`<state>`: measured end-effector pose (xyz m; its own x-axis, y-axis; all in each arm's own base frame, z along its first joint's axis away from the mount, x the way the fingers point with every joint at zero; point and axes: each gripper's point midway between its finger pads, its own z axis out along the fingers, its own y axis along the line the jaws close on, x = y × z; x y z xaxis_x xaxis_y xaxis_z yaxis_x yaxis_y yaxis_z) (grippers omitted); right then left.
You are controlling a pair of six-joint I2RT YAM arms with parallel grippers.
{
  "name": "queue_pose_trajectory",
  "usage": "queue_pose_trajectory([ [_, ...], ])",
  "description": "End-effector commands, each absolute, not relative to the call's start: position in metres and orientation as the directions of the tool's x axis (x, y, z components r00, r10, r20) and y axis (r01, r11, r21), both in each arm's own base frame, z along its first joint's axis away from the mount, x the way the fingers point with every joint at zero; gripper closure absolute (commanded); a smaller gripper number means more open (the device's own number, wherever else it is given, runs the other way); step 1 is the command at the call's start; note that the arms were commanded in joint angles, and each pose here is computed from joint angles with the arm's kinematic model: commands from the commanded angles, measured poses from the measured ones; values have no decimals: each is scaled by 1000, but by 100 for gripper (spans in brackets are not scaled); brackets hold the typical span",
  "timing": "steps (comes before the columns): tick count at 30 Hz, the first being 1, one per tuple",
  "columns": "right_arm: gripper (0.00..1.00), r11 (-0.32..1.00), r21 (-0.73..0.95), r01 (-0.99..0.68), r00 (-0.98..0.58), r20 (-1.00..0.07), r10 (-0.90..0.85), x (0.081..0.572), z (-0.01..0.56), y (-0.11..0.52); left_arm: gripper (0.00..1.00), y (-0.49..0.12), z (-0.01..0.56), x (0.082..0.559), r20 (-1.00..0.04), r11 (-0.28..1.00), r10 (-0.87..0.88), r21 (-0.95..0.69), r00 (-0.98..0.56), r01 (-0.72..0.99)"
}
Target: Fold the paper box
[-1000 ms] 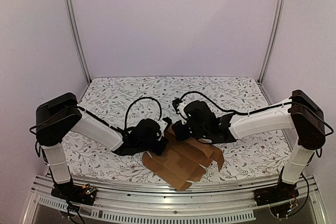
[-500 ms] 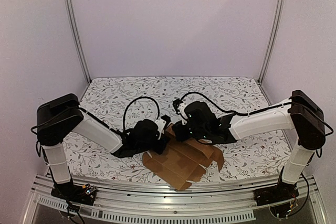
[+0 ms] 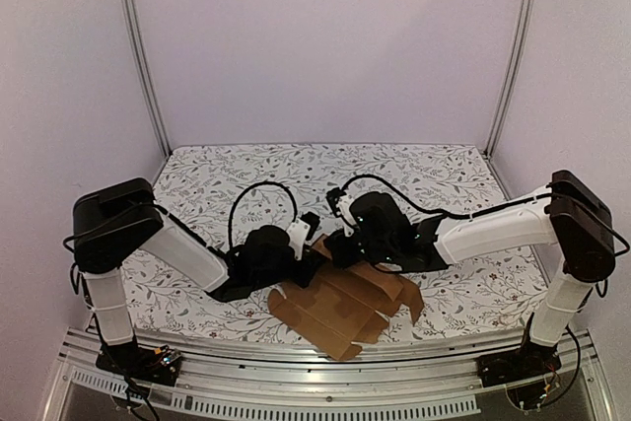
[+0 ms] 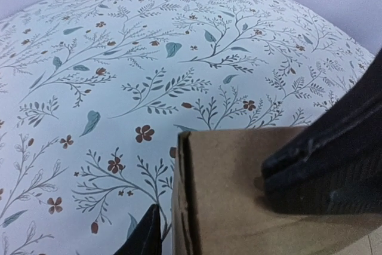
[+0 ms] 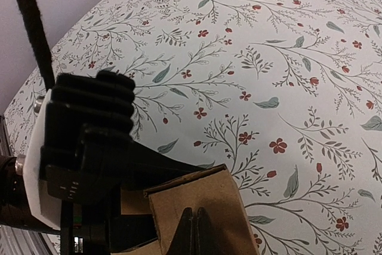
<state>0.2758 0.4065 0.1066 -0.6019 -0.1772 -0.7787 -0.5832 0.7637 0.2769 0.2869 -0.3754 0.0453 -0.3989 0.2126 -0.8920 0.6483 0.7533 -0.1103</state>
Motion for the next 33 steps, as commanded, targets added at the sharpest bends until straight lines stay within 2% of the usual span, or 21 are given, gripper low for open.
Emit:
queue_pose_trajectory([
  [1, 100, 772, 271, -575, -634, -744, -211, 268, 93, 394, 70, -380, 44, 290, -900, 739, 187, -135, -393, 660],
  [7, 100, 774, 272, -572, -637, -742, -209, 267, 92, 393, 79, -381, 38, 292, -895, 737, 195, -136, -401, 662],
  [13, 100, 771, 283, -570, -640, -742, -201, 268, 94, 396, 100, -381, 33, 296, -889, 748, 205, -127, -409, 651],
  [29, 100, 763, 315, -565, -647, -742, -173, 269, 102, 402, 100, -367, 44, 301, -899, 800, 202, -77, -388, 596],
  [33, 100, 755, 326, -569, -643, -749, -161, 271, 109, 408, 95, -367, 42, 299, -898, 800, 213, -67, -386, 597],
])
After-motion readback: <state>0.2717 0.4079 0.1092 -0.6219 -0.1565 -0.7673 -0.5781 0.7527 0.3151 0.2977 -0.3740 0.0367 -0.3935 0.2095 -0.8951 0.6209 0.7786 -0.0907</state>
